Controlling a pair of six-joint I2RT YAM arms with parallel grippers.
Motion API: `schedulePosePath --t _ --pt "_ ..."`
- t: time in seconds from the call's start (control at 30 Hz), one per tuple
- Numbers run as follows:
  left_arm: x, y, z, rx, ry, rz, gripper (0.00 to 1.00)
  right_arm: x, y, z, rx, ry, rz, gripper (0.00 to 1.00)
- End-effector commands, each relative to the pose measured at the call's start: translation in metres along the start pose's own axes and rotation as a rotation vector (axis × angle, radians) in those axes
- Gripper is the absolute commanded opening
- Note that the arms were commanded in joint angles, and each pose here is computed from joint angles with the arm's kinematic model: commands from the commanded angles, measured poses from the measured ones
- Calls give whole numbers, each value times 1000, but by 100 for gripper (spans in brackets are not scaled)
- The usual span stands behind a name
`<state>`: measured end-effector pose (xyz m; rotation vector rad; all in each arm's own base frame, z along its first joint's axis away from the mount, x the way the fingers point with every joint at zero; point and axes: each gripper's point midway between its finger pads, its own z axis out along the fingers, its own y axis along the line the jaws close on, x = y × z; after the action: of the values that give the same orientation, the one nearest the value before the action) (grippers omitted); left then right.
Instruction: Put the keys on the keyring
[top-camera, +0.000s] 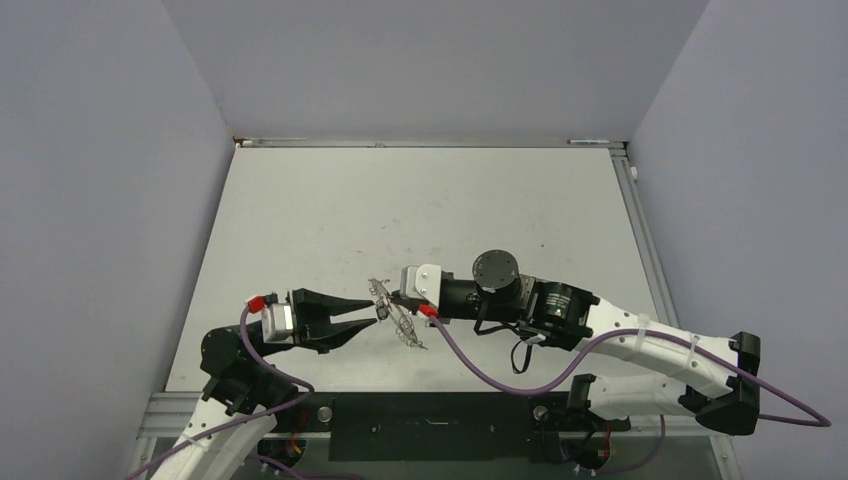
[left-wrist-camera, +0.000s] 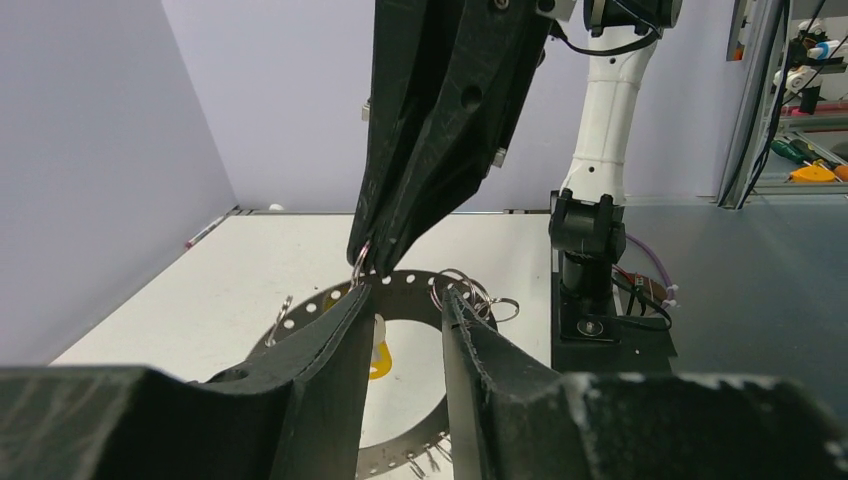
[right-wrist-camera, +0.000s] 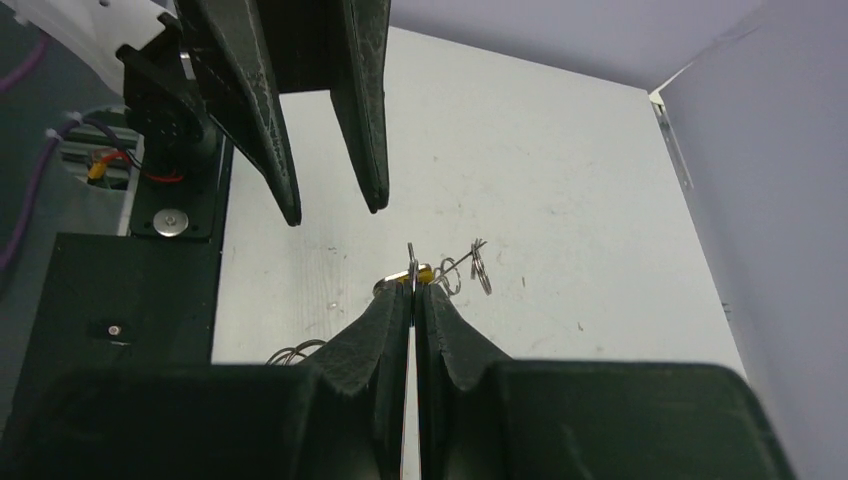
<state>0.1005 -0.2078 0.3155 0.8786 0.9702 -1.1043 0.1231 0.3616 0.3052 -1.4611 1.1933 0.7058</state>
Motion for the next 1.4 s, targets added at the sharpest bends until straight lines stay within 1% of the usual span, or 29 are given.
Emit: schedulePosePath --t 0.0,0.23,0.4,0.8,1.13,1.37 --pt "-7 -6 1 36 -21 17 28 -58 -5 -15 -19 -231 2 5" --pt "-8 -4 1 27 -28 19 31 -65 4 -15 -91 -278 25 5" --pt "-8 -4 1 25 -31 18 32 -67 6 -12 -112 -290 31 5" --pt "-9 -6 1 31 -39 22 33 -65 11 -8 -149 -288 37 5" --pt "-10 -13 1 76 -53 7 33 -64 10 -4 -157 -294 42 5" --pt "-9 -11 2 68 -45 7 31 -66 12 0 -177 -301 45 5"
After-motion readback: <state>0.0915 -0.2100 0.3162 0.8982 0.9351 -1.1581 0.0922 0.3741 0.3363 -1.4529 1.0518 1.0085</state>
